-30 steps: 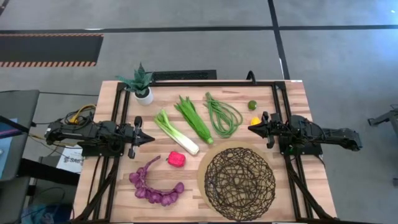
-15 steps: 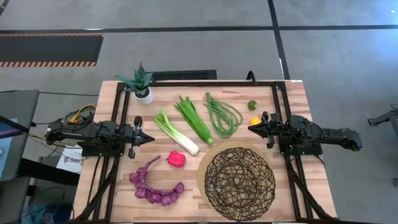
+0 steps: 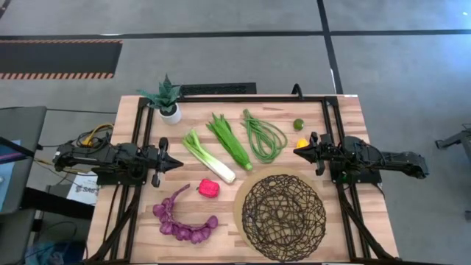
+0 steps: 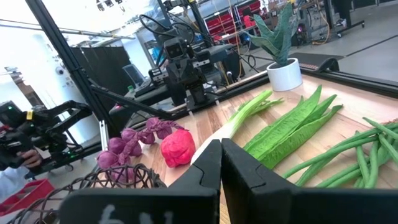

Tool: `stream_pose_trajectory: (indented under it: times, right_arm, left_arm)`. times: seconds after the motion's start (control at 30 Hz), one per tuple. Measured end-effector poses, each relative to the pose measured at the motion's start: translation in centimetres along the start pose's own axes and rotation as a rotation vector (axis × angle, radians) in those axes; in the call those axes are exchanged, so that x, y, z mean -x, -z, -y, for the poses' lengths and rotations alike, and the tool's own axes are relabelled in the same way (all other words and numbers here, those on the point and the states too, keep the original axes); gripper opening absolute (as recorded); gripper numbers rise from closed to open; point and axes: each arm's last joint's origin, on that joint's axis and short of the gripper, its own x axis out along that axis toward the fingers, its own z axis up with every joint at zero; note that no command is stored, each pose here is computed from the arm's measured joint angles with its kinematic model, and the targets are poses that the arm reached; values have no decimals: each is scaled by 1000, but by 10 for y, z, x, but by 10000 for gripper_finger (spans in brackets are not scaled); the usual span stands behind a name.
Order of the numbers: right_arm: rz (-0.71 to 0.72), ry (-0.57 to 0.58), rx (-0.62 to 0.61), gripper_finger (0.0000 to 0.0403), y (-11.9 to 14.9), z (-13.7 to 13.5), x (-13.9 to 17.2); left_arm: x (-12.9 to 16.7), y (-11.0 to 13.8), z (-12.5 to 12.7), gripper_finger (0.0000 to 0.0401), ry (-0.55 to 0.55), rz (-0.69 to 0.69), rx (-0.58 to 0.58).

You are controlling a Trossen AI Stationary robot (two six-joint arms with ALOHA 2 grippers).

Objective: Build produce basket
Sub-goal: Put the purple garlic into the black basket

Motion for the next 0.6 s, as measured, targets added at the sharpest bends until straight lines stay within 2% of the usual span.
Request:
stream_pose_trajectory:
  times: [0.2,0.33,0.43,0.6]
  right_arm:
    - [1,3,0,33,0,0,0]
    - [6,14,0,33,0,0,0]
    - [12,14,0,33,-1,0,0]
    - [103,1,-41,33,-9,-2,1]
  left_arm:
    - [0,0,0,0,-13,3,110]
    - [0,-1,-2,0,-73,23,150]
    - [0,-2,-4,2,-129,54,230]
    - [0,-3,-2,47,-91,58,281]
